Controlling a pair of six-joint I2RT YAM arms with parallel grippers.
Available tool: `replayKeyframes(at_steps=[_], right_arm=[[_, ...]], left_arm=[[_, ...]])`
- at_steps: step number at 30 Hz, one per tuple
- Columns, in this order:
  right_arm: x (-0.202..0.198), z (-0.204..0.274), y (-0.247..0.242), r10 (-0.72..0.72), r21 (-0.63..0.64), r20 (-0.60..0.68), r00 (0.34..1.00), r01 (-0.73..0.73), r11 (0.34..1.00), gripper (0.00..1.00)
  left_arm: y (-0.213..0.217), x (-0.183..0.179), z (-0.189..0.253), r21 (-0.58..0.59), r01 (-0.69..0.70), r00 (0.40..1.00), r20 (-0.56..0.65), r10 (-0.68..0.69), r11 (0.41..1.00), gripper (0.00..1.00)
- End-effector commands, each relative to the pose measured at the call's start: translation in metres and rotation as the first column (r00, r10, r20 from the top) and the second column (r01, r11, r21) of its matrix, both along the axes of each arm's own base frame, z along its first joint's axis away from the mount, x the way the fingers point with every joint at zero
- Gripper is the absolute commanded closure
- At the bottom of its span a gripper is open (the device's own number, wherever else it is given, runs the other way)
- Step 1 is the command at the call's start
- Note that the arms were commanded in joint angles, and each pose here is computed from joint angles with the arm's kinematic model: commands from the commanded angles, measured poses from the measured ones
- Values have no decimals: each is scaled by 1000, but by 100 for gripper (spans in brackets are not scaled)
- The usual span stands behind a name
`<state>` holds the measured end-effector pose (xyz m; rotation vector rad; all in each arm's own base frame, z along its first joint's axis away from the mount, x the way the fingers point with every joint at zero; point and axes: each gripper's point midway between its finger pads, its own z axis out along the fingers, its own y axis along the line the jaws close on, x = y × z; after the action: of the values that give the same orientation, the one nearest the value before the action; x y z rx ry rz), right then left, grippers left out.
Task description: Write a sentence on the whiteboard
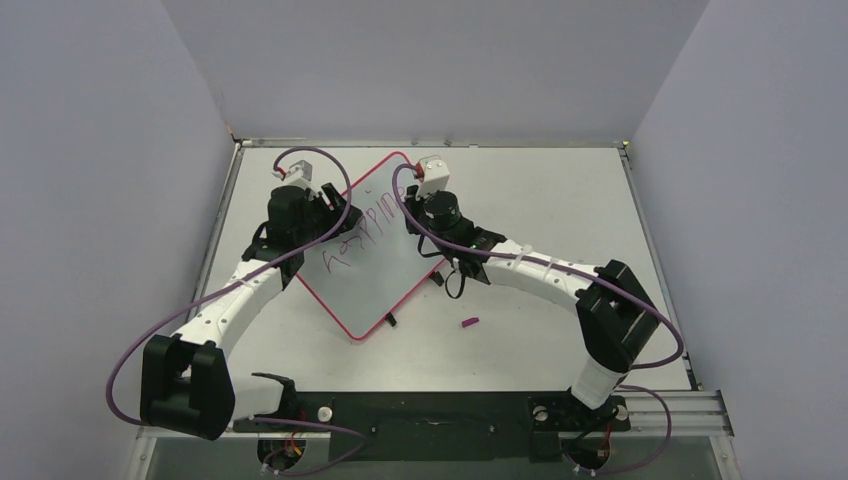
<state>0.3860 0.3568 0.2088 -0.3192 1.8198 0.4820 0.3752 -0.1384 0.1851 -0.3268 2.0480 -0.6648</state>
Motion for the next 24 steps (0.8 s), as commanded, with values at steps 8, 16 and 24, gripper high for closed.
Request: replayKeyframes(at_steps=[8, 16, 24], right_arm=[[10, 5, -31, -122, -61, 20, 992, 123, 991, 100], [12, 23, -34, -127, -63, 50, 991, 130, 990, 100], [4, 62, -41, -124, 35, 119, 985, 120, 992, 100]], left_arm=[[-15, -6, -5, 54, 91, 995, 45, -93, 994, 54], [-14, -6, -5, 56, 90, 995, 43, -92, 994, 54], [-14, -6, -5, 56, 88, 995, 44, -91, 995, 53]])
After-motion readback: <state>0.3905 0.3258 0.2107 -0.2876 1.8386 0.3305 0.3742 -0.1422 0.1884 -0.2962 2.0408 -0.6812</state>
